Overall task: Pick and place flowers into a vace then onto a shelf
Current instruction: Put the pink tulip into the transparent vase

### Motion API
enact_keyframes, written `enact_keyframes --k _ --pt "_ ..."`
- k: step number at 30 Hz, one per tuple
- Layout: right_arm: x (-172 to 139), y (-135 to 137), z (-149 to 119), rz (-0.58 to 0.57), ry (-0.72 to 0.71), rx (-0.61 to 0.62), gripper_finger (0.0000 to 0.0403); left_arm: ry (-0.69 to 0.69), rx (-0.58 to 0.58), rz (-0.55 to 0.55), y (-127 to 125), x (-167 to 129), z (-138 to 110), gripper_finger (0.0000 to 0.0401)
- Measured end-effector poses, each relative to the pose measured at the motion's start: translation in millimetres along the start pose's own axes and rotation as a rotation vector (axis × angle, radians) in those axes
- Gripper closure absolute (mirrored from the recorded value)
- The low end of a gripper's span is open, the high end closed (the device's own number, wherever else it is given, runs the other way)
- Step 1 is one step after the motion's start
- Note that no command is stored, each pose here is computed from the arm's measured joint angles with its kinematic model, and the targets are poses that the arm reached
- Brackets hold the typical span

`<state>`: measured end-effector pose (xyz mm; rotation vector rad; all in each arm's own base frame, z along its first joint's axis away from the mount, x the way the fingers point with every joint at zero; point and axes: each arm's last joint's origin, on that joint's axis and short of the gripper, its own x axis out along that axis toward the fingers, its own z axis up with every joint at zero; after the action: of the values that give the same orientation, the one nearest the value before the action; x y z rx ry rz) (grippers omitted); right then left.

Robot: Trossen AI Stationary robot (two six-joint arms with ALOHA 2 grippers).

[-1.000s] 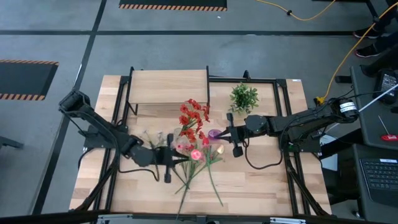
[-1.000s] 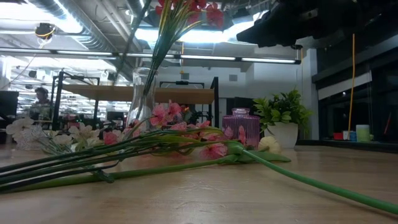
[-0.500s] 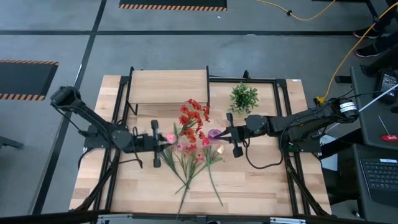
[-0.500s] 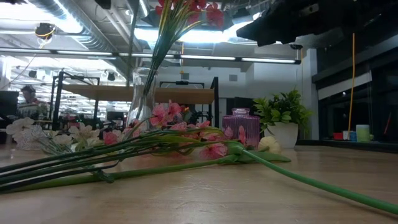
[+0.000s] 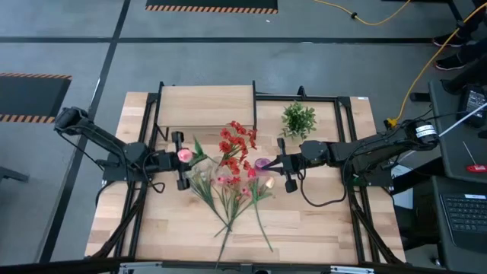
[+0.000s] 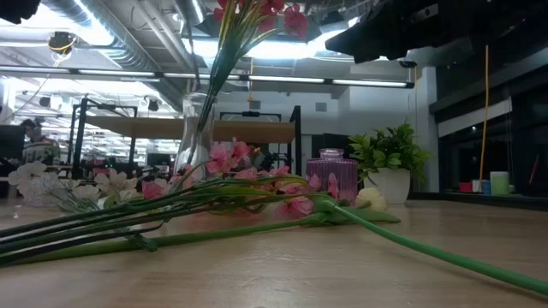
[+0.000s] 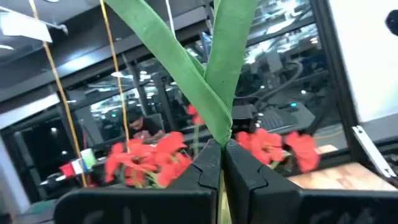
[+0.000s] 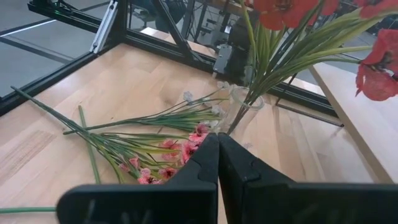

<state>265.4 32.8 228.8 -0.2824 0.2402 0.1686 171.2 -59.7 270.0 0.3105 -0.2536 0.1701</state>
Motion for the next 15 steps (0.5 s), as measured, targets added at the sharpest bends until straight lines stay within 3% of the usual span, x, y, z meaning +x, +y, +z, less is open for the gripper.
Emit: enact_keyframes --k 15 --pt "0.0 0.0 0.1 -0.001 -0.001 0.0 0.04 0.107 -0.118 0.03 13.7 8.0 -17.8 0.0398"
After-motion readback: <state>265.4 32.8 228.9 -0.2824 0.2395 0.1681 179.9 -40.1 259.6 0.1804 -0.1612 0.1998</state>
